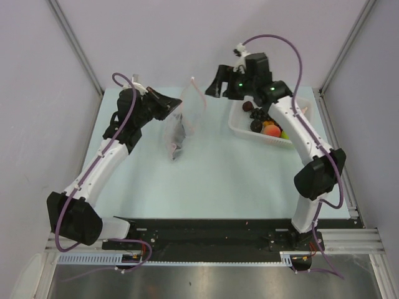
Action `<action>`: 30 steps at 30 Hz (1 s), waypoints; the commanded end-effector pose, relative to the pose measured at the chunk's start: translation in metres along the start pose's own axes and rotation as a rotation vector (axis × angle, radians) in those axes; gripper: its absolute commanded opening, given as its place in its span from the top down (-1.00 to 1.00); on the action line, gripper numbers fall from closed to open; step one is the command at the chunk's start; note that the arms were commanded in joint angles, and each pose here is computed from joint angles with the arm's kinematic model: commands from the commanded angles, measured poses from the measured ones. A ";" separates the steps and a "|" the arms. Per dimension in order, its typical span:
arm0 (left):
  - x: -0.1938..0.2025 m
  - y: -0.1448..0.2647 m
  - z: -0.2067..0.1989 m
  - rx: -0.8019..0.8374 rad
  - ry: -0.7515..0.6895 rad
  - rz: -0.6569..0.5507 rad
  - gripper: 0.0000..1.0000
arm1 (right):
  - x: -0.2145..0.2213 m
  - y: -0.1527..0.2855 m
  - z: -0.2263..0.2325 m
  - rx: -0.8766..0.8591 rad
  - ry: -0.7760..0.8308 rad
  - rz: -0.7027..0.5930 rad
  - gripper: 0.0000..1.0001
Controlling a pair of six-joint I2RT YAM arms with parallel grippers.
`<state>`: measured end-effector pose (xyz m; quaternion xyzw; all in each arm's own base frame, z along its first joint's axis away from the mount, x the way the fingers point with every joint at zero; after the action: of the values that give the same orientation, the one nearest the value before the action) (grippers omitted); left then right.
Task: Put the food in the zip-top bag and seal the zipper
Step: Place the fake fish in the zipper food storage bag, then pick up the fake fruit from the bin.
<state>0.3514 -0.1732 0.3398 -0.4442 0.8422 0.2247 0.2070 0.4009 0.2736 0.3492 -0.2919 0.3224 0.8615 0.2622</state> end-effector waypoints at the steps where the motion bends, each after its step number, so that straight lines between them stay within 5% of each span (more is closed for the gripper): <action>1: 0.001 0.005 0.000 0.009 -0.064 0.009 0.99 | -0.034 0.039 -0.052 -0.031 0.151 -0.027 -0.77; 9: 0.003 0.000 0.002 0.010 -0.094 0.036 0.99 | -0.056 0.065 -0.217 0.463 0.321 -0.031 -0.99; 14: 0.007 -0.003 0.008 0.001 -0.089 0.046 0.99 | -0.083 0.078 -0.295 0.663 0.258 -0.079 -1.00; 22: 0.006 -0.005 0.012 -0.022 -0.098 0.041 0.99 | -0.073 0.056 -0.367 0.763 0.235 -0.012 -0.99; 30: 0.003 -0.006 0.012 -0.035 -0.121 0.035 0.99 | -0.059 0.027 -0.393 0.716 0.213 0.032 -0.99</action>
<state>0.3532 -0.1737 0.3172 -0.4128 0.8412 0.2679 0.2240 0.5329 -0.0407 0.1389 -0.2225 0.6505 0.6705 0.2790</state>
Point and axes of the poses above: each gripper's point midway between its finger pads, its own y axis back along the fingers, its own z axis along the line the jaws close on, x = y × z, the point moved 5 cm from there along y, back along the fingers, and after that the axes turned 7 degrees about -y, right-handed, at the moved point
